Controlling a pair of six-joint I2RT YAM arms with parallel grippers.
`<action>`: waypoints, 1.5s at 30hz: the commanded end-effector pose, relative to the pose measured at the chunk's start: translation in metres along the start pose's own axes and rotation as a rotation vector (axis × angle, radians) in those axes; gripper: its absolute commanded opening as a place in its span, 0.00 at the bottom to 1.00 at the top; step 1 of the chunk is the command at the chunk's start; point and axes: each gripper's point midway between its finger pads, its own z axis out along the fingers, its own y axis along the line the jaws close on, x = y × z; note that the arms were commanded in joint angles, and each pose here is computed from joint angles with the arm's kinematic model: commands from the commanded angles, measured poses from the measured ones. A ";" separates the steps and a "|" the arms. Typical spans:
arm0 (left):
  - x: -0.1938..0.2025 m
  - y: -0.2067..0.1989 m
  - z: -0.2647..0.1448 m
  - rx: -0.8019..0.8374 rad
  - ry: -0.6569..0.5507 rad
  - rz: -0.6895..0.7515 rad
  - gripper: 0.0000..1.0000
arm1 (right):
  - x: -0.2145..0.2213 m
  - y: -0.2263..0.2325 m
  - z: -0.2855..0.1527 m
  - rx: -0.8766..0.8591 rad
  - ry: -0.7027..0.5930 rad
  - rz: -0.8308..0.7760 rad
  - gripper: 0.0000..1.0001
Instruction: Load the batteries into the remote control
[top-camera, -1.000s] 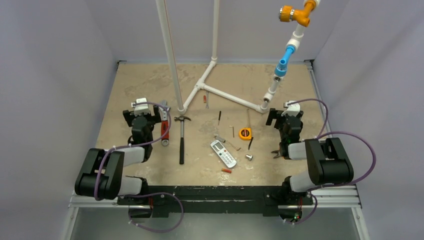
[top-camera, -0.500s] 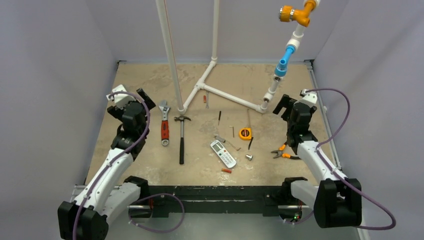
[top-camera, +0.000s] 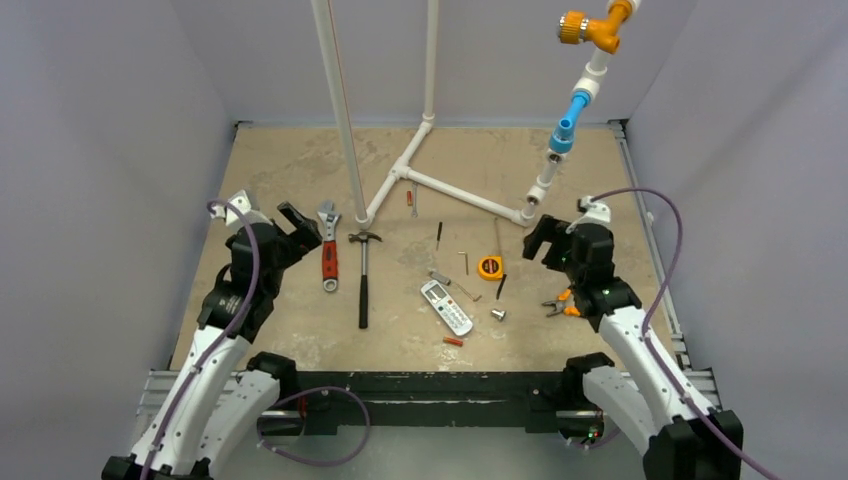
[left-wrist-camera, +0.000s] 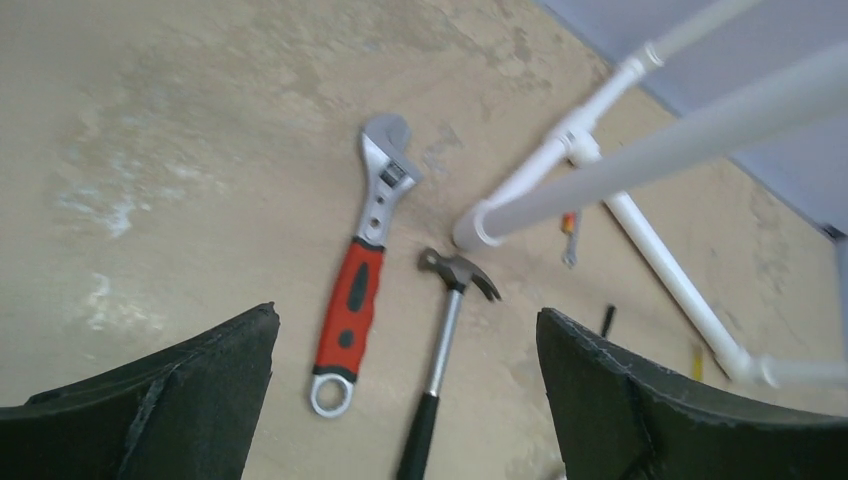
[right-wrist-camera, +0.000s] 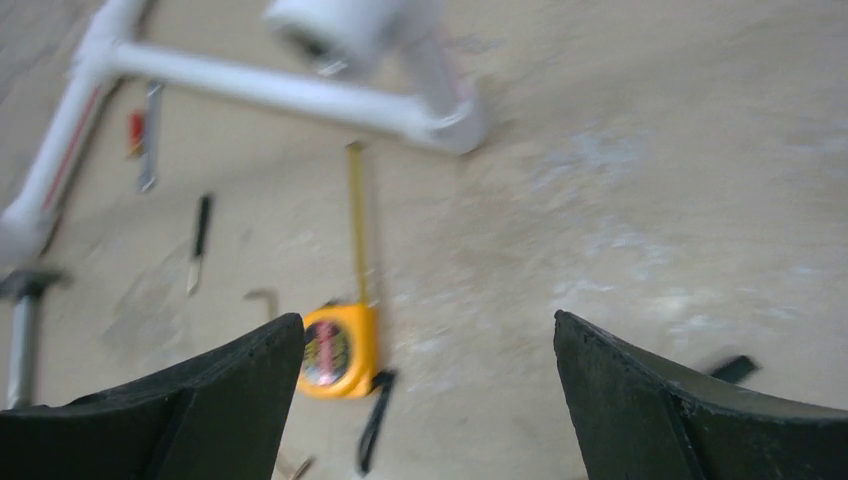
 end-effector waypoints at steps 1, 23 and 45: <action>0.057 -0.039 -0.025 0.316 0.188 -0.030 0.97 | 0.052 0.061 -0.033 -0.212 0.106 -0.154 0.93; 0.137 -0.042 -0.036 0.381 0.380 -0.003 0.99 | 0.198 0.160 -0.069 -0.638 0.425 -0.350 0.58; 0.139 -0.041 -0.031 0.377 0.372 0.029 0.99 | 0.257 0.126 -0.065 -0.428 0.521 -0.574 0.45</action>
